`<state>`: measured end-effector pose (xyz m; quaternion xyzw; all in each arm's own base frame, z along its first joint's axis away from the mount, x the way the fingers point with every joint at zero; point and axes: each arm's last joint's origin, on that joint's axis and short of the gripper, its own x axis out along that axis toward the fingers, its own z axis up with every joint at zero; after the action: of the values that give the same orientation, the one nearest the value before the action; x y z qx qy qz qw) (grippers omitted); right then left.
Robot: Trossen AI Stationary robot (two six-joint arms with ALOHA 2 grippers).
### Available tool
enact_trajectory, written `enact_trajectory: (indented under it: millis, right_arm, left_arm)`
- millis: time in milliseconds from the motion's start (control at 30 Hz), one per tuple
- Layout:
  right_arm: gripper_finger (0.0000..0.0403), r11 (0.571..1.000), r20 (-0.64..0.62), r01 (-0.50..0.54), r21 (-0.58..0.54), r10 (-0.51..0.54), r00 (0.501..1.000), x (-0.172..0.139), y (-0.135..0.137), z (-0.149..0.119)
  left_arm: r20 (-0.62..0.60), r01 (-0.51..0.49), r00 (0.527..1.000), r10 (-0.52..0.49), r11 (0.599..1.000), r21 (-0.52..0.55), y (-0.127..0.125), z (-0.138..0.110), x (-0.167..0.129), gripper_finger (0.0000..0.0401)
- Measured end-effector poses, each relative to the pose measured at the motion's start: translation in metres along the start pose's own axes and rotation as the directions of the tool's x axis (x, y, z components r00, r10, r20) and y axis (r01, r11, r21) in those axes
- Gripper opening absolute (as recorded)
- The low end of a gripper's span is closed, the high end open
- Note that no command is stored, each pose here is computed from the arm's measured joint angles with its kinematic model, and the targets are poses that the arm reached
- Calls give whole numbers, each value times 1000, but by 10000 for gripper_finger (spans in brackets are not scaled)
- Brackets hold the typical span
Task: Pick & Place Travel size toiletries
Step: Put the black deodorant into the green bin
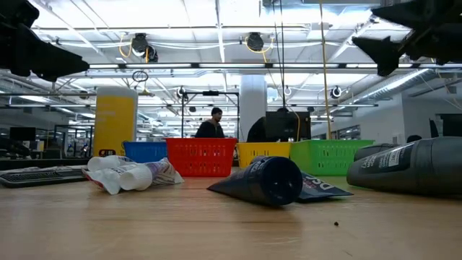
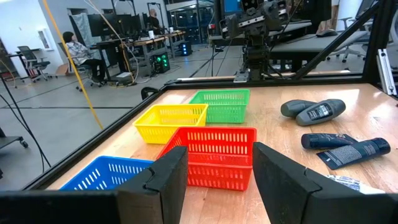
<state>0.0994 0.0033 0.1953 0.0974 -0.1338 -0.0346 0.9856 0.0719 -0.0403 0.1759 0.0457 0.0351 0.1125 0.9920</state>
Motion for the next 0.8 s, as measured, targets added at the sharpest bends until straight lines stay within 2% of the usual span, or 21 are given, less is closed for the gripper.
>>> enact_trajectory:
  millis: [100,233,333,433,500,567,633,800]
  right_arm:
    - [311,997,-179,71,-38,-76,981,5,1,-6]
    - [311,971,-291,190,-147,-226,930,32,14,21]
    - [311,946,-455,172,-275,-286,843,59,28,24]
    - [311,933,-517,134,-334,-300,802,91,48,41]
    - [311,922,-574,98,-375,-314,756,107,61,46]
    - [311,920,-622,65,-385,-311,719,122,75,53]
    - [311,928,-642,51,-370,-295,708,135,89,67]
    - [311,952,-706,63,-299,-265,656,151,120,83]
  left_arm:
    - [0,0,1000,0,1000,0,0,0,0,180]
    - [0,0,1000,0,1000,-1,0,0,0,179]
    - [0,0,1000,0,1000,0,0,0,0,180]
    - [2,5,1000,-5,1000,-4,0,0,0,180]
    - [2,8,1000,-8,1000,-3,0,0,0,179]
    - [1,8,1000,-8,1000,-2,0,0,0,180]
    - [1,8,1000,-8,1000,-2,0,0,0,180]
    - [0,8,1000,-8,1000,-1,0,0,0,180]
